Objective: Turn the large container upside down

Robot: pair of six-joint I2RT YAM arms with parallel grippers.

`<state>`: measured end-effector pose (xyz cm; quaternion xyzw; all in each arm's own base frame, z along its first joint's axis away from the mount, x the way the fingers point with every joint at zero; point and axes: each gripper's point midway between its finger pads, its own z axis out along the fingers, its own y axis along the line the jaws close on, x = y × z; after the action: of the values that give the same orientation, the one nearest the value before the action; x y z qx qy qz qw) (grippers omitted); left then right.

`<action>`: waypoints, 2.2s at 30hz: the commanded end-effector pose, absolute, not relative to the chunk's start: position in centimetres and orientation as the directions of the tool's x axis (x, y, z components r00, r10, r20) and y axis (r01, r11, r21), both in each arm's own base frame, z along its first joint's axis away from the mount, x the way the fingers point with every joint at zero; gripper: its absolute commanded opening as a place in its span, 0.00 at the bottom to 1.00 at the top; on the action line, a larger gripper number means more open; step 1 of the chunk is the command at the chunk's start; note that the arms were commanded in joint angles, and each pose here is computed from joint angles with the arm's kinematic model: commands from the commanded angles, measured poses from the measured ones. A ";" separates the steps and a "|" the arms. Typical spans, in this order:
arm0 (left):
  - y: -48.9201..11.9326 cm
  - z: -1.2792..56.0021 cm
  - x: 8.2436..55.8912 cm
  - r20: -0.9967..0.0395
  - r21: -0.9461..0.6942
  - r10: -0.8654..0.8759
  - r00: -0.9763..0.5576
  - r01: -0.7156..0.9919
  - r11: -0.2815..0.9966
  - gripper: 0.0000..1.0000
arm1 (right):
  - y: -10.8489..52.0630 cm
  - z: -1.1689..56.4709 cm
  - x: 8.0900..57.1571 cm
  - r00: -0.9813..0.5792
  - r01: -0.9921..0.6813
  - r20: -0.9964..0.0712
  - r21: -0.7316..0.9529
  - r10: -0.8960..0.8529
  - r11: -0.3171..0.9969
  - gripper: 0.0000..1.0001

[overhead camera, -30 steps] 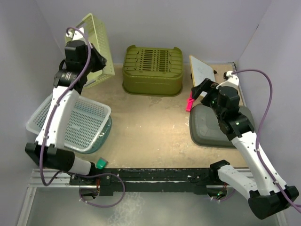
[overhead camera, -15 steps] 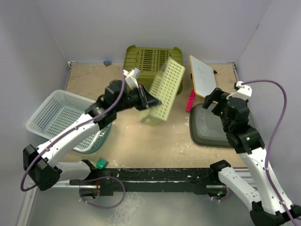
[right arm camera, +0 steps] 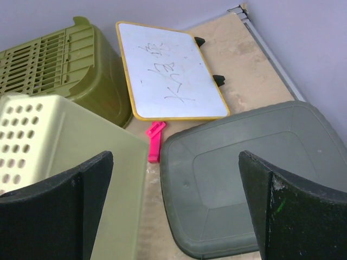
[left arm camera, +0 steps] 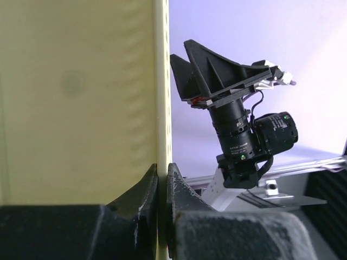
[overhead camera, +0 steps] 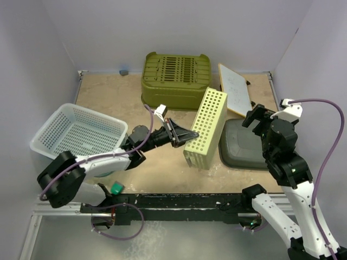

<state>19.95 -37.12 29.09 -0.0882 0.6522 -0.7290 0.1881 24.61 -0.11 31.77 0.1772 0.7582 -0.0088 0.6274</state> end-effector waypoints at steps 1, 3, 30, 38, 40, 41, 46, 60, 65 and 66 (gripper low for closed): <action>-35.4 32.6 19.1 0.014 -0.918 -0.381 -0.924 0.139 -0.371 0.00 | -0.3 32.6 24.7 -0.128 0.283 -0.959 0.210 0.254 0.936 0.99; -34.8 31.4 19.3 0.070 -0.907 -0.387 -0.919 0.103 -0.408 0.00 | -0.2 32.5 24.7 -0.134 0.280 -0.958 0.209 0.253 0.937 0.99; -27.2 12.7 24.2 -0.469 -0.634 -0.445 -0.763 -0.060 0.771 0.78 | 1.0 29.6 25.6 -0.225 0.251 -0.946 0.176 0.234 0.952 1.00; -20.9 16.2 26.8 -0.684 -0.183 -0.178 -0.708 -0.070 0.981 0.79 | 1.4 29.0 25.9 -0.237 0.244 -0.940 0.185 0.244 0.952 1.00; -20.0 17.4 27.4 -0.713 -0.121 -0.140 -0.687 -0.076 0.990 0.79 | 1.4 28.9 26.0 -0.238 0.243 -0.940 0.184 0.243 0.952 1.00; -19.6 18.1 27.7 -0.729 -0.094 -0.127 -0.673 -0.084 0.992 0.80 | 1.4 29.0 26.0 -0.238 0.244 -0.941 0.182 0.241 0.952 1.00; -14.4 22.6 29.5 -0.844 0.067 -0.082 -0.530 -0.256 0.964 0.80 | 1.3 29.1 26.0 -0.237 0.246 -0.943 0.175 0.234 0.953 1.00; -0.1 18.3 37.4 -0.792 -0.040 -0.411 -0.452 -0.633 0.773 0.76 | 2.0 29.1 25.7 -0.251 0.205 -0.938 0.191 0.241 0.960 1.00; 0.6 14.0 38.1 -0.745 -0.004 -0.444 -0.497 -0.663 0.749 0.71 | 1.8 28.8 25.2 -0.265 0.200 -0.937 0.176 0.226 0.964 1.00; 0.5 13.4 38.0 -0.739 -0.002 -0.449 -0.502 -0.665 0.747 0.67 | 1.8 28.8 25.1 -0.267 0.200 -0.937 0.174 0.224 0.964 1.00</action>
<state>37.56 1.16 15.27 -0.3140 0.8519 0.1626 0.3864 25.53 1.73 28.47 0.1437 0.7957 0.0076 0.5883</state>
